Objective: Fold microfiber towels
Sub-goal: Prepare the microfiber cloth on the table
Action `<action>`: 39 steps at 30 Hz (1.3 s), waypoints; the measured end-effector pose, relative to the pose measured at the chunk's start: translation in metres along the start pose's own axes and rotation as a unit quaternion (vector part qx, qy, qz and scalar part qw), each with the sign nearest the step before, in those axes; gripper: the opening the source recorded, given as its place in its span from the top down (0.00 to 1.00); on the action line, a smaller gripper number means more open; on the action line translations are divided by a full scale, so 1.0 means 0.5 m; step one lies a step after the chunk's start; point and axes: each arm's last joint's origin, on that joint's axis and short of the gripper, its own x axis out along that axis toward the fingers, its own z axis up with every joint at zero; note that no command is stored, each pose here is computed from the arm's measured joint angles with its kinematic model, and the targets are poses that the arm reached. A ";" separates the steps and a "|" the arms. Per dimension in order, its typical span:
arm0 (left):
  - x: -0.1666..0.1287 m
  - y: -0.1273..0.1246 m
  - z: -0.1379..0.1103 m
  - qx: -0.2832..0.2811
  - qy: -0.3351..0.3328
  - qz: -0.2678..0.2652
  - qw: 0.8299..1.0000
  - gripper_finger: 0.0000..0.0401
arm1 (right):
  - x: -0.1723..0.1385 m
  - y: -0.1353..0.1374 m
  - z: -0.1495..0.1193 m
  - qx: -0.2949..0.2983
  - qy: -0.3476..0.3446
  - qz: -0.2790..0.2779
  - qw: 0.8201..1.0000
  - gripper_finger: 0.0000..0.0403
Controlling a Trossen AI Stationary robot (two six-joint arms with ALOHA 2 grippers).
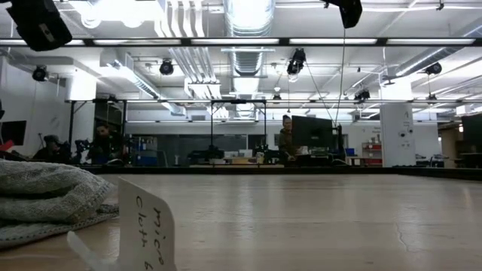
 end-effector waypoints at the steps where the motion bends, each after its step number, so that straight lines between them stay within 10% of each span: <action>1: 0.002 0.001 -0.001 0.003 0.007 0.002 1.000 0.51 | 0.000 0.000 0.000 0.000 0.000 0.000 1.000 0.80; 19: 0.031 -0.003 0.021 0.138 0.042 0.073 0.987 0.56 | 0.038 -0.001 -0.035 0.027 0.045 -0.019 0.998 0.82; 39: 0.033 -0.043 0.029 0.079 0.099 0.102 0.987 0.63 | 0.175 0.038 0.059 -0.088 0.141 -0.052 0.985 0.80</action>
